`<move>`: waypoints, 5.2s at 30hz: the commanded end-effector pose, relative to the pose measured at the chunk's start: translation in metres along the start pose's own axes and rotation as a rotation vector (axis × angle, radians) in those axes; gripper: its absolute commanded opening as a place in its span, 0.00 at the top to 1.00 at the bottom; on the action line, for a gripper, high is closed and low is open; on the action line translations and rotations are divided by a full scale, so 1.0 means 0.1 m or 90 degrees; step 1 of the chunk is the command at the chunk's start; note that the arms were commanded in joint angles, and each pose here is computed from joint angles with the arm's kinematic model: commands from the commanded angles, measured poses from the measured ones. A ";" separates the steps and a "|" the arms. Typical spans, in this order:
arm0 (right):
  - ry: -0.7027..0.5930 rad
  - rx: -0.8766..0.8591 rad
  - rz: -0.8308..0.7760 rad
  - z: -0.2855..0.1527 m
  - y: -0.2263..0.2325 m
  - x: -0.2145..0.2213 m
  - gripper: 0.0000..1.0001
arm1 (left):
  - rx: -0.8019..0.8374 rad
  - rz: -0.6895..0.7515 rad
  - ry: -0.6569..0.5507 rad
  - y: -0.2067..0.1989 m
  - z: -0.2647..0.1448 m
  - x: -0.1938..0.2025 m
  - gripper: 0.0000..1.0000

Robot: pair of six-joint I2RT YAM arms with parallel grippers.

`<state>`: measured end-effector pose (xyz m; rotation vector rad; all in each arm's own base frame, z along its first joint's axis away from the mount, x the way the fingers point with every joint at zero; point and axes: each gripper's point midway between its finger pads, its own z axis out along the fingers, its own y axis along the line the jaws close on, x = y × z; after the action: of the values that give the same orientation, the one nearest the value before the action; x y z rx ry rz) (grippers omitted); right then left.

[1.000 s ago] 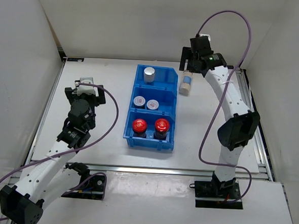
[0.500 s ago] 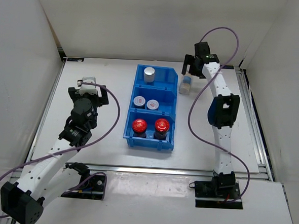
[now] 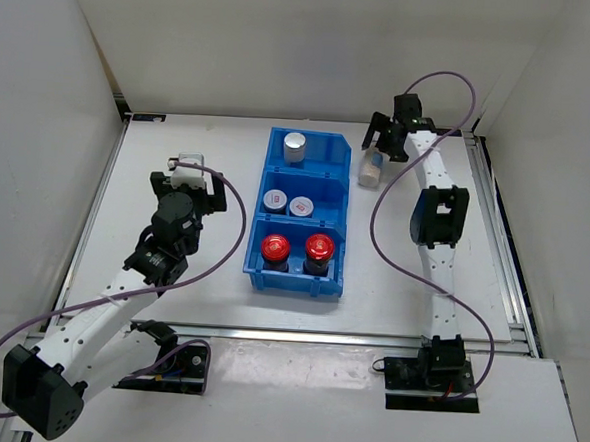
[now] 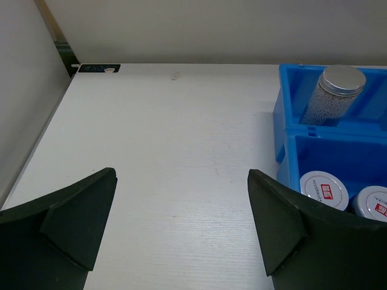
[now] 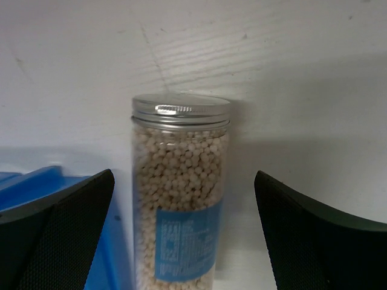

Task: Organize the condiment bottles

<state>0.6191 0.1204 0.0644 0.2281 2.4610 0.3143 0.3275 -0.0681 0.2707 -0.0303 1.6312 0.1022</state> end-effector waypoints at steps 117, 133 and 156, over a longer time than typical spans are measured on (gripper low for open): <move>0.171 0.200 -0.067 -0.90 -0.19 1.62 0.67 | 0.017 -0.017 0.014 -0.11 0.05 -0.02 0.00; 0.066 0.028 -0.048 -1.77 0.37 0.81 1.00 | 0.023 -0.014 0.019 -0.14 0.06 0.01 0.00; 0.155 -0.310 0.185 -2.25 0.76 0.64 1.00 | 0.023 -0.019 0.019 -0.14 0.06 0.01 0.00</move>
<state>0.4277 0.1615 0.1689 0.3728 2.6697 0.8404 0.3336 -0.0763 0.2513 -0.0166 1.6927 0.0895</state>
